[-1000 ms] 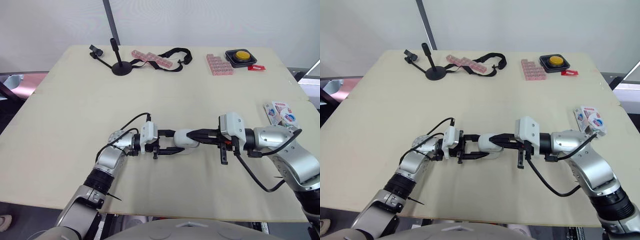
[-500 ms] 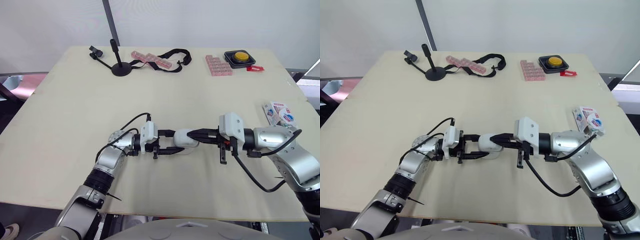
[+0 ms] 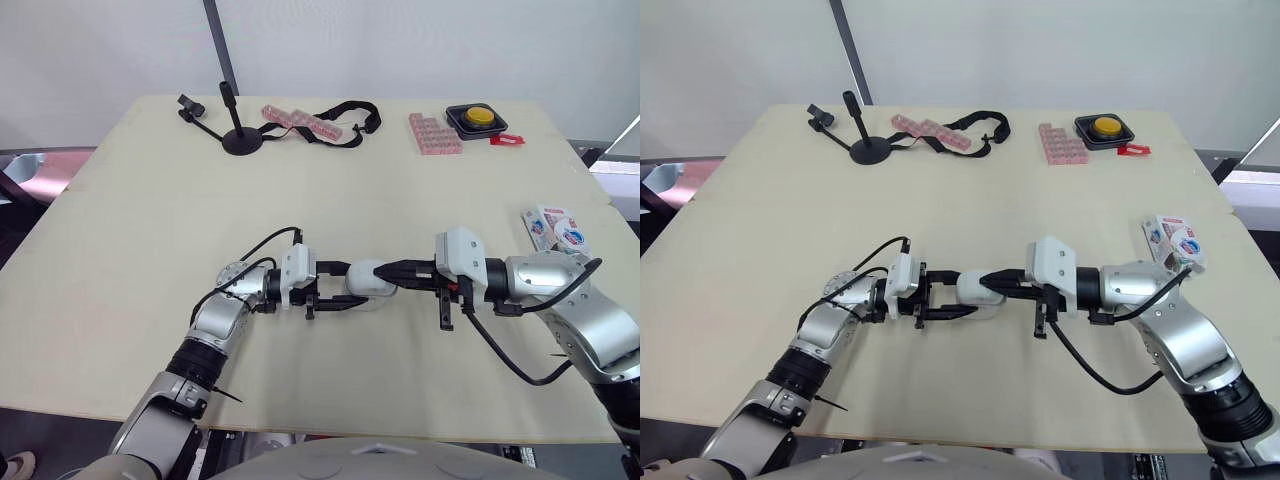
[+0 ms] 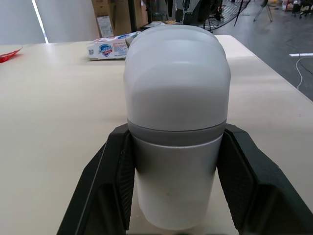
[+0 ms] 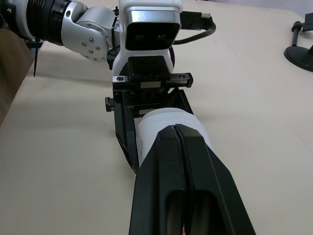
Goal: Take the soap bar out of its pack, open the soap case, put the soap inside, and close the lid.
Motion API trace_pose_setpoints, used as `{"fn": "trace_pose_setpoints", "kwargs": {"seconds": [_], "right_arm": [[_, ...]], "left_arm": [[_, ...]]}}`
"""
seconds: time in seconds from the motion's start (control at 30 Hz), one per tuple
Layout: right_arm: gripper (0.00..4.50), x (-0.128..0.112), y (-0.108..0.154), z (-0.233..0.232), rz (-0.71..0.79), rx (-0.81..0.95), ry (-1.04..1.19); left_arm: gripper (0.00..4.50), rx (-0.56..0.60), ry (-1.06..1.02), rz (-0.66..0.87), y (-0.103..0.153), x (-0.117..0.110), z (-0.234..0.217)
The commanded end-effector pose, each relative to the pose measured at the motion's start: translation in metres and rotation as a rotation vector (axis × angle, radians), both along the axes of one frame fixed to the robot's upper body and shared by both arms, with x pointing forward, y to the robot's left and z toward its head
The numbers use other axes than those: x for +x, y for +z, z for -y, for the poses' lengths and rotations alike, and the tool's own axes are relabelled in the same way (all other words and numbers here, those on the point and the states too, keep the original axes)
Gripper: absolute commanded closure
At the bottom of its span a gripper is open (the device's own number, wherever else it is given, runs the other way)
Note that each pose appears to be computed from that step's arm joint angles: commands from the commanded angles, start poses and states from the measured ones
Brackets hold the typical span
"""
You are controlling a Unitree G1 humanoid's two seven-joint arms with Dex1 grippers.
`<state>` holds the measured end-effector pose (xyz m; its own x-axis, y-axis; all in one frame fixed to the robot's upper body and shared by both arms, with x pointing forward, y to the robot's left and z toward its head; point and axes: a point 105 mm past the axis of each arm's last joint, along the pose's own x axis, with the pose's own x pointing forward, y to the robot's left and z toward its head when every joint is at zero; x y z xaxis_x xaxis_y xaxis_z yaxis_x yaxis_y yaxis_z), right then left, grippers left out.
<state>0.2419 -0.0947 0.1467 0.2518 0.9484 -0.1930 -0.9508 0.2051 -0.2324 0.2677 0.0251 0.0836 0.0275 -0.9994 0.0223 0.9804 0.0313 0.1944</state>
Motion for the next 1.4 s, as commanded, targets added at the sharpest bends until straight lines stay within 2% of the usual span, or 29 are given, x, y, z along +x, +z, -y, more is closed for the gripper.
{"fn": "trace_pose_setpoints", "kwargs": {"seconds": [0.03, 0.17, 0.33, 0.43, 0.6, 0.8, 0.97, 1.13, 1.2, 1.4], "right_arm": [[4.47, 0.019, -0.004, 0.03, -0.069, 0.036, -0.123], [4.47, 0.024, 0.013, 0.05, -0.033, 0.117, -0.145], [4.47, 0.014, 0.008, 0.067, -0.007, 0.137, -0.118], [3.63, 0.006, -0.002, 0.069, -0.011, 0.135, -0.093], [1.98, -0.004, -0.017, 0.066, 0.016, 0.114, -0.055], [0.02, -0.013, -0.021, 0.061, 0.064, 0.107, 0.005], [0.02, -0.013, -0.022, 0.061, 0.077, 0.104, 0.018], [0.02, -0.017, -0.02, 0.056, 0.1, 0.111, 0.06], [0.02, -0.016, -0.021, 0.058, 0.106, 0.103, 0.055], [0.02, -0.01, -0.02, 0.065, 0.13, 0.089, 0.012]], "left_arm": [[2.63, 0.021, 0.014, 0.001, -0.003, 0.0, -0.005], [2.63, 0.019, 0.02, -0.007, -0.003, 0.001, -0.007], [2.63, 0.017, 0.028, -0.01, -0.001, 0.003, -0.01], [2.63, 0.017, 0.031, -0.01, -0.001, 0.003, -0.011], [2.63, 0.019, 0.032, -0.008, 0.0, 0.003, -0.012], [2.63, 0.015, 0.04, -0.018, 0.002, 0.004, -0.015], [2.63, 0.013, 0.042, -0.026, 0.004, 0.003, -0.016], [2.63, 0.009, 0.06, -0.113, 0.007, 0.006, -0.021], [2.63, 0.009, 0.056, -0.206, 0.009, 0.005, -0.02], [2.63, 0.013, 0.08, -0.618, 0.017, 0.003, -0.023]]}}
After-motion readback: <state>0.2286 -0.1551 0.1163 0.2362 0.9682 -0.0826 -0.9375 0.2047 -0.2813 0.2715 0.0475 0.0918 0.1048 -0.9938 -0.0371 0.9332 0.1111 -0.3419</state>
